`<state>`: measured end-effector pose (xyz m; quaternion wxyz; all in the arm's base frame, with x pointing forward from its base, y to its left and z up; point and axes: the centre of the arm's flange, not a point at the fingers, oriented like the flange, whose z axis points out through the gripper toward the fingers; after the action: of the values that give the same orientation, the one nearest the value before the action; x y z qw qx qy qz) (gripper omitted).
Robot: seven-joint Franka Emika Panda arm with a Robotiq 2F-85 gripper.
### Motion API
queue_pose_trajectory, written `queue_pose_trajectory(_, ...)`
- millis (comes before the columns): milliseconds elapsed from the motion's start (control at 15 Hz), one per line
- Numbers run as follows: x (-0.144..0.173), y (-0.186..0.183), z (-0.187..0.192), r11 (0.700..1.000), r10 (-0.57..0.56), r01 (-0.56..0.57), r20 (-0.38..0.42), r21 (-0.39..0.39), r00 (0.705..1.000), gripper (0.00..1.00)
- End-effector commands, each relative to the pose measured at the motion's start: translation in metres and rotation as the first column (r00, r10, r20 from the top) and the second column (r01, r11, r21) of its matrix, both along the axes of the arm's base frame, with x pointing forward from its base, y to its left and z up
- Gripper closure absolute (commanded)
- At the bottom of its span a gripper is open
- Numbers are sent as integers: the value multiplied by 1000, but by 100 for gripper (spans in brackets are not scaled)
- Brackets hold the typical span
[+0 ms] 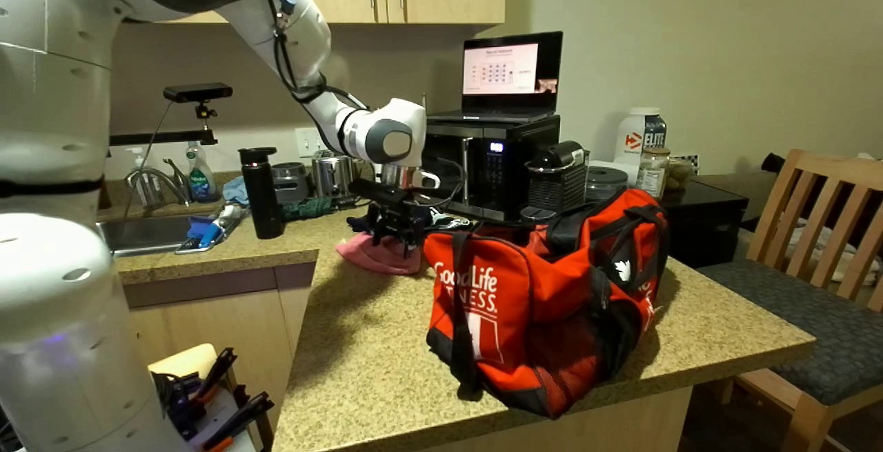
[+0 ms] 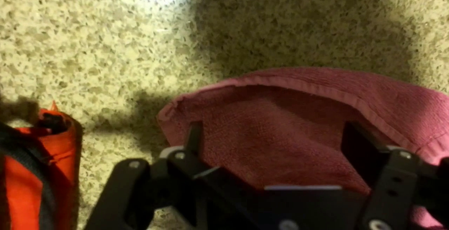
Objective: Put the pink towel inside the red bag
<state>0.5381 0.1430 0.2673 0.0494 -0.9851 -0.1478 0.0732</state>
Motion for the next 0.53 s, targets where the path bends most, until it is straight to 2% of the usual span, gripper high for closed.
queue_pose_trajectory(0,5,2,-13,998,66,-66,31,20,997,0)
queue_pose_trajectory(467,2,2,-33,990,133,-134,25,39,991,0)
